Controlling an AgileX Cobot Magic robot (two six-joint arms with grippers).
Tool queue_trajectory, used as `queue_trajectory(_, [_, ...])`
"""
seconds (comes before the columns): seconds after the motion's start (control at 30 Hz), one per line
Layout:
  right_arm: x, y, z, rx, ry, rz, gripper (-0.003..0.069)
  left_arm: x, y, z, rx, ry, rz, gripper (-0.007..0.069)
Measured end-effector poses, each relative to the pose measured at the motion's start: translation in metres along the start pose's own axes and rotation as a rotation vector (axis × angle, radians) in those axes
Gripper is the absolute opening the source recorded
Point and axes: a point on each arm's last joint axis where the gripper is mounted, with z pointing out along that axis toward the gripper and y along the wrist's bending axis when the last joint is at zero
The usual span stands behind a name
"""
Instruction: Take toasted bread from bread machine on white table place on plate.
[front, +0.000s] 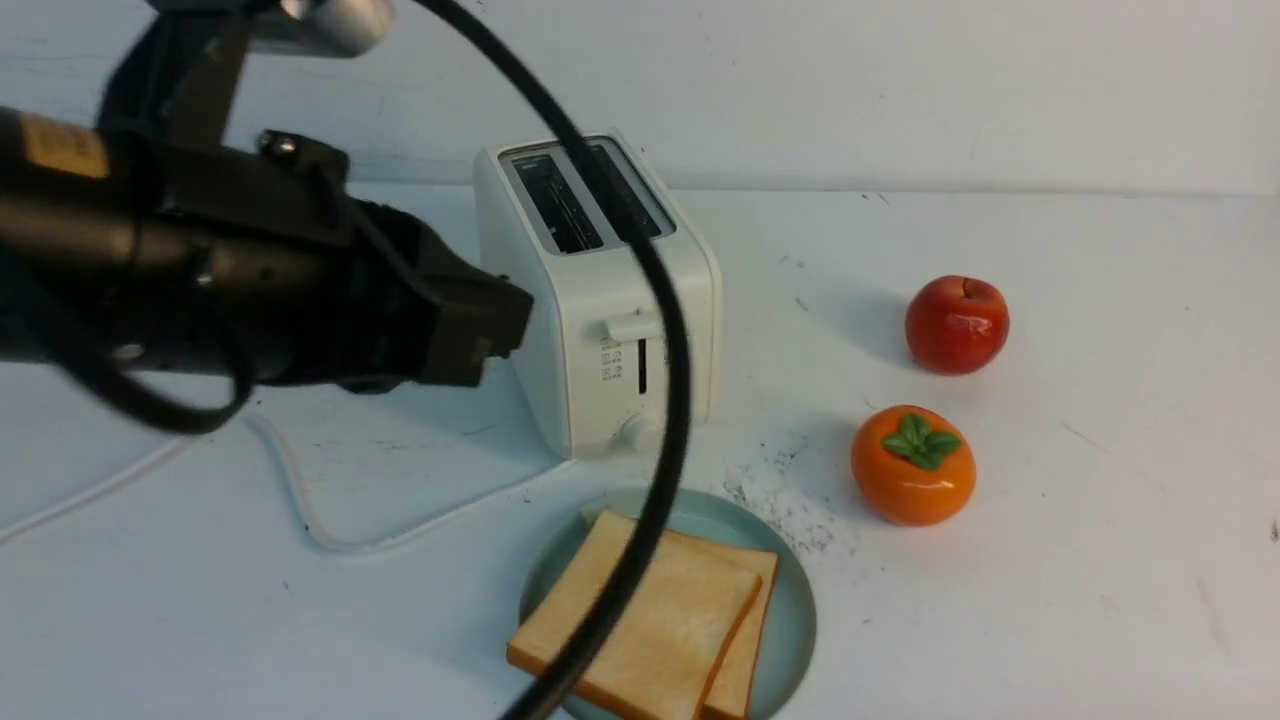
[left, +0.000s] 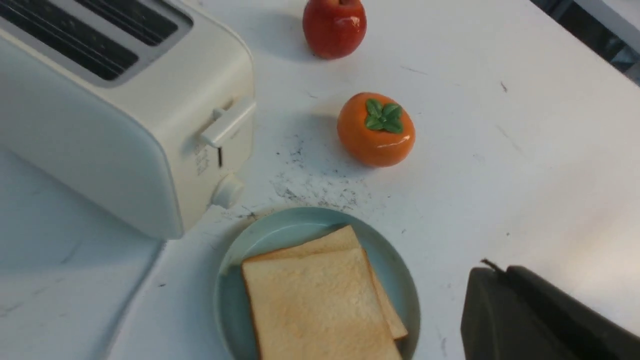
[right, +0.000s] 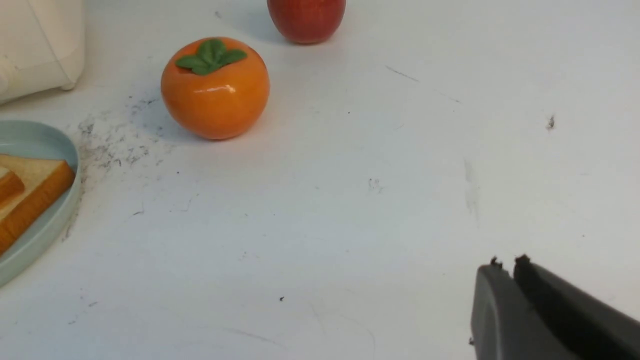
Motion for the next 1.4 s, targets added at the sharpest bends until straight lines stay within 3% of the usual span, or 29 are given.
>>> queue_trajectory(0.23, [0.000,0.000,0.000,0.000,0.000,0.000,0.0052,0.026,-0.013,-0.073,-0.092,0.047,0.006,-0.0011])
queue_trajectory(0.37, [0.000,0.000,0.000,0.000,0.000,0.000,0.0058,0.057,-0.021,-0.113,-0.112,0.006,-0.095,-0.0011])
queue_trajectory(0.5, [0.000,0.000,0.000,0.000,0.000,0.000,0.0064,0.102,-0.028,-0.133,-0.051,-0.071,-0.248,-0.0011])
queue_trajectory(0.7, [0.000,0.000,0.000,0.000,0.000,0.000,0.0076,0.158,-0.021,-0.119,0.030,-0.248,-0.406,-0.0011])
queue_trajectory(0.93, [0.000,0.000,0.000,0.000,0.000,0.000,0.0081,0.176,-0.002,-0.088,0.082,-0.513,-0.565,-0.0003])
queue_trajectory(1.13, [0.000,0.000,0.000,0.000,0.000,0.000,0.0085,0.193,0.011,-0.066,0.050,-0.548,-0.610,0.0001])
queue_trajectory(1.4, [0.000,0.000,0.000,0.000,0.000,0.000,0.0089,0.226,0.022,-0.039,-0.006,-0.437,-0.646,0.0004])
